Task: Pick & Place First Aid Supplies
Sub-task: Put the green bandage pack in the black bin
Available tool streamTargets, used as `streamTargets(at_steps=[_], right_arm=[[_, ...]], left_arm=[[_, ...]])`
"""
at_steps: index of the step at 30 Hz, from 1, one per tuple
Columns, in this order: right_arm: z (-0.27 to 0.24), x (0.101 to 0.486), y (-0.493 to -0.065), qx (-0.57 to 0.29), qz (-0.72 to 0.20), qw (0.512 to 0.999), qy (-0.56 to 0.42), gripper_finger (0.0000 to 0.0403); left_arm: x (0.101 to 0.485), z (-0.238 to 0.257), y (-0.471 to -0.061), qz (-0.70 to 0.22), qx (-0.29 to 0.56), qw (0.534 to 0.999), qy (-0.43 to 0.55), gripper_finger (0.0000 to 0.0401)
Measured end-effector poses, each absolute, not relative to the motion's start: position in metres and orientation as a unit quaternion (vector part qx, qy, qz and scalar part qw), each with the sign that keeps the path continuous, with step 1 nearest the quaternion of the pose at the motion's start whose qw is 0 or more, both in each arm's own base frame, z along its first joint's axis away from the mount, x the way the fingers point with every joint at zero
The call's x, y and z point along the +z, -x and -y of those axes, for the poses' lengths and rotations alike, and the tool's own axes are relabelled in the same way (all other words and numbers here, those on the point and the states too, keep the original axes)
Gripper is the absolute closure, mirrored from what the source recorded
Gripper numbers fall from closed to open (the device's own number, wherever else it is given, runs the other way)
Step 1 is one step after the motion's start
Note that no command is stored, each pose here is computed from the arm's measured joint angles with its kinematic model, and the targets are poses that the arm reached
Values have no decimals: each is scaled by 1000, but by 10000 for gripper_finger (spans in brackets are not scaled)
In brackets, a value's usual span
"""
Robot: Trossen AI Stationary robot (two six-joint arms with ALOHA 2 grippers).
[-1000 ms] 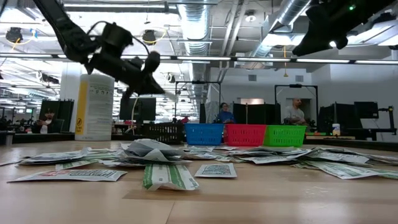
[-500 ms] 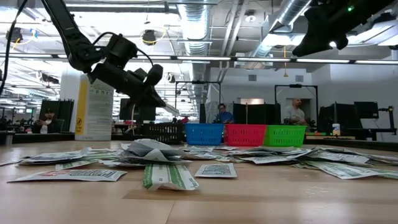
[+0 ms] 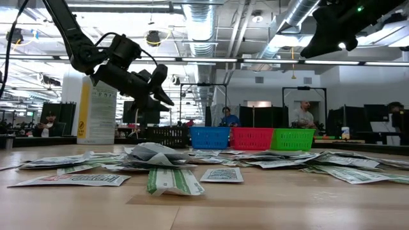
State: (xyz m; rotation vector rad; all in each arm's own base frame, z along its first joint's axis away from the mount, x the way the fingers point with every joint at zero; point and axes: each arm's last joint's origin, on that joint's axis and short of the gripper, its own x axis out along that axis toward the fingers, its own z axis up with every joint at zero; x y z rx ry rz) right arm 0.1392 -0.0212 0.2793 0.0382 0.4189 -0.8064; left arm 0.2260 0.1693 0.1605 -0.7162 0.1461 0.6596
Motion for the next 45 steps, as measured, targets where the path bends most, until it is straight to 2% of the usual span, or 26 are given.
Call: streamTargets(at_steps=[9, 28, 35, 45], right_arm=[[20, 279, -140, -375, -205, 904, -25, 290], [19, 279, -141, -353, -203, 912, -50, 290], [16, 278, -143, -302, -210, 926, -88, 290], [9, 280, -147, -200, -209, 949, -128, 290]], left_arm=[[161, -169, -226, -59, 314, 869, 377, 270], [198, -141, -232, -33, 213, 922, 323, 270], [205, -118, -241, -41, 147, 936, 316, 270], [222, -59, -254, -45, 32, 970, 236, 270]])
